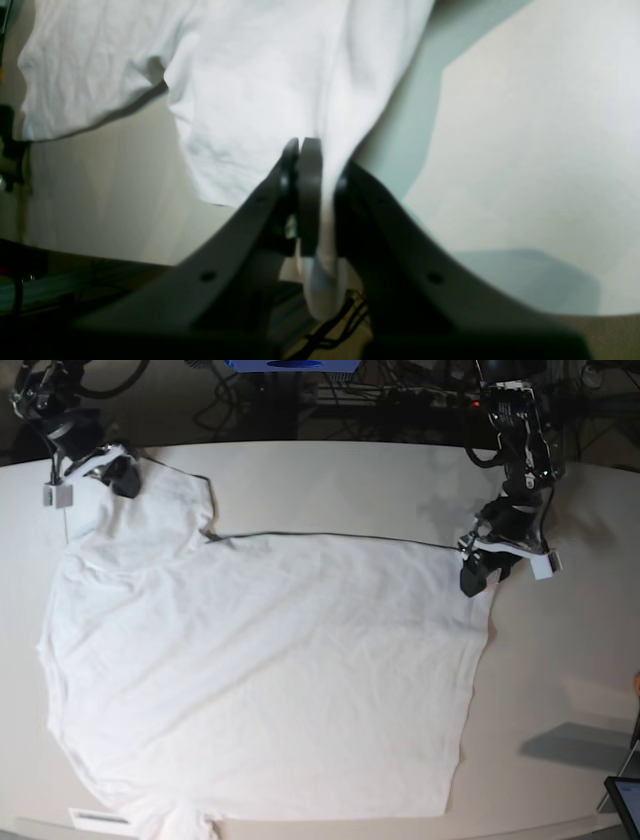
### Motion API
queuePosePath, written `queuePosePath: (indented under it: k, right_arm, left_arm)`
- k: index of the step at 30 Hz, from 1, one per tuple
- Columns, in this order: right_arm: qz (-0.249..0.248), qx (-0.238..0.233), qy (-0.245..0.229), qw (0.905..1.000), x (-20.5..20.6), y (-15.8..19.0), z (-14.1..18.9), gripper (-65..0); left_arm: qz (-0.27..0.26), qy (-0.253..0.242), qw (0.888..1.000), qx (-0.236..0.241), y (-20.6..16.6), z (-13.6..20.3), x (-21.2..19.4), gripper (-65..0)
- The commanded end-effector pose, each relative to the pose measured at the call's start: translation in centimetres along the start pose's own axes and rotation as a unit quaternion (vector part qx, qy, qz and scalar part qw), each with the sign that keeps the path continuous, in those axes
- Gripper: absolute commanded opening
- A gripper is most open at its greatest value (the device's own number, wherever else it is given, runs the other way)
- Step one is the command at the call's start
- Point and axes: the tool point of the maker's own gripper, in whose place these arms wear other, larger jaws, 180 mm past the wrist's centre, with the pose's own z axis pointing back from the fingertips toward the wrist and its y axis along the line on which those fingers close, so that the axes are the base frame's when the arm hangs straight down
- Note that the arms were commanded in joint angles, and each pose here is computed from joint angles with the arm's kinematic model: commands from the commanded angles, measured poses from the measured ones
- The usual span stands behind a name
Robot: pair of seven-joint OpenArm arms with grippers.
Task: Fold the T-shirt properly
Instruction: 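Lift the held edge with both grippers and fold it over the shirt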
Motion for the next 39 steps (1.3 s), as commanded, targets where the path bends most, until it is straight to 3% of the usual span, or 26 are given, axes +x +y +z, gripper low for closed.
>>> queuePosePath:
  k: [1, 5, 7, 10, 11, 17, 20, 25, 32, 39]
  right_arm:
    - [0.007, 0.006, -0.016, 0.9998, 0.9, 0.2, 0.3, -64.3]
    - [0.007, 0.006, -0.015, 0.9998, 0.9, 0.2, 0.3, -64.3]
    - [0.007, 0.006, -0.015, 0.9998, 0.9, 0.2, 0.3, -64.3]
    - [0.007, 0.006, -0.015, 0.9998, 0.9, 0.2, 0.3, -64.3]
    - [0.007, 0.007, -0.015, 0.9998, 0.9, 0.3, 0.3, -64.3]
    - [0.017, 0.004, -0.014, 0.9997, 1.2, 0.0, 0.6, -64.3]
    - [0.053, 0.017, -0.016, 0.9983, 1.7, 0.5, 1.2, -64.3]
    - [0.132, 0.042, -0.023, 0.9901, 2.8, 2.5, 2.7, -64.3]
    - [0.170, 0.048, -0.044, 0.9832, 4.6, 4.2, 3.4, -64.3]
    - [0.219, 0.051, -0.043, 0.9734, 8.6, 5.1, 1.7, -64.3]
  left_arm:
    - [-0.003, 0.024, 1.000, 0.005, 0.1, 0.0, -1.0, -26.7]
    - [-0.002, 0.026, 1.000, 0.002, -0.2, -0.1, -1.1, -28.0]
    - [-0.001, 0.026, 1.000, 0.004, 0.0, 0.0, -1.2, -37.8]
    - [-0.002, 0.032, 0.999, 0.009, 0.4, 0.2, -1.5, -61.8]
    - [-0.001, 0.035, 0.999, 0.013, 0.7, 0.3, -1.8, -65.0]
    - [-0.006, 0.041, 0.999, 0.016, 1.0, 1.2, -2.3, -65.0]
    - [-0.019, 0.039, 0.999, 0.011, 0.5, 2.3, -2.1, -65.0]
    - [-0.052, 0.025, 0.998, -0.003, -0.9, 4.5, -1.0, -65.0]
    - [-0.082, -0.026, 0.996, 0.031, 0.3, 9.0, 3.1, -65.0]
    - [-0.092, -0.041, 0.994, 0.036, 0.4, 9.7, 4.3, -65.0]
